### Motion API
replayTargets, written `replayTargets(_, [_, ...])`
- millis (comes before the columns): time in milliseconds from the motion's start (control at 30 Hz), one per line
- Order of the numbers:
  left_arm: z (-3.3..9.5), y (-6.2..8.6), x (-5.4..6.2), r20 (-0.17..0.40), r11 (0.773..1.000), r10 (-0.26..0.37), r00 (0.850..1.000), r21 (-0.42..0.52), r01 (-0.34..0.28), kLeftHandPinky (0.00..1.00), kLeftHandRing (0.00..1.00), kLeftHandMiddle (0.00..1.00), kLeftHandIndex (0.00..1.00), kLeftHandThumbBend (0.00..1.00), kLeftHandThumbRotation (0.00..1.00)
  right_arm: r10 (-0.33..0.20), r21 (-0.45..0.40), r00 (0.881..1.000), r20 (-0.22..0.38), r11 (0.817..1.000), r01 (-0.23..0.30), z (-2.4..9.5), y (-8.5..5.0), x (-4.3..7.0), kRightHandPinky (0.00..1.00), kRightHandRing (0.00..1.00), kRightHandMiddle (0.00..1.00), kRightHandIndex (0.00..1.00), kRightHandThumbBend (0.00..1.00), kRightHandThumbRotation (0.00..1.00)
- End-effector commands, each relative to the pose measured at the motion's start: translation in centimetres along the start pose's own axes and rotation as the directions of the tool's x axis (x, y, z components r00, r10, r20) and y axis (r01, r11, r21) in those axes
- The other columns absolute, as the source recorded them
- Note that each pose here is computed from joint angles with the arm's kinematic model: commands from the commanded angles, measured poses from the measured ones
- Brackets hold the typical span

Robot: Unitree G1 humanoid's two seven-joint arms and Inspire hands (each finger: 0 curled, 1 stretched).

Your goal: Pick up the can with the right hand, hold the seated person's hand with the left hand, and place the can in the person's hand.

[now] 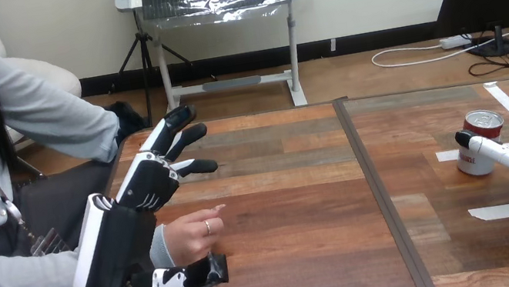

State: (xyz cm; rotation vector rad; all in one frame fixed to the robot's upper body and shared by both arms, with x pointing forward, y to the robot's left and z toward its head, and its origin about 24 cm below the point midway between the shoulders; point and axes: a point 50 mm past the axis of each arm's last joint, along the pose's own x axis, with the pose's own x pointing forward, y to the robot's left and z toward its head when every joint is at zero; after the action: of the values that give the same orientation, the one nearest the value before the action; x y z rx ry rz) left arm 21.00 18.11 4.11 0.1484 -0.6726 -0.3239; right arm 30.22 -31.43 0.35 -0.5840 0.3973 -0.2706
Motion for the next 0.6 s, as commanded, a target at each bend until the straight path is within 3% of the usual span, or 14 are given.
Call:
replayTargets(0, [0.76,0.6,1.46,0.075,1.0,-0.006,0.997,0.021,0.005,0.71,0.88,0.92,0.9,1.0,0.65,-0.024,0.035,0.995,0.096,0.999,0.02,3.42,-0.05,0.98,0.98,1.0,1.0,1.0,1.0,0.65])
replayTargets(567, [0.79,0.63,1.35,0.073,1.0,-0.001,0.997,0.023,0.0,0.71,0.87,0.92,0.9,1.0,0.64,-0.018,0.029,0.992,0.121,0.999,0.015,4.14,0.09,1.12,0.98,1.0,1.0,1.0,1.0,0.65])
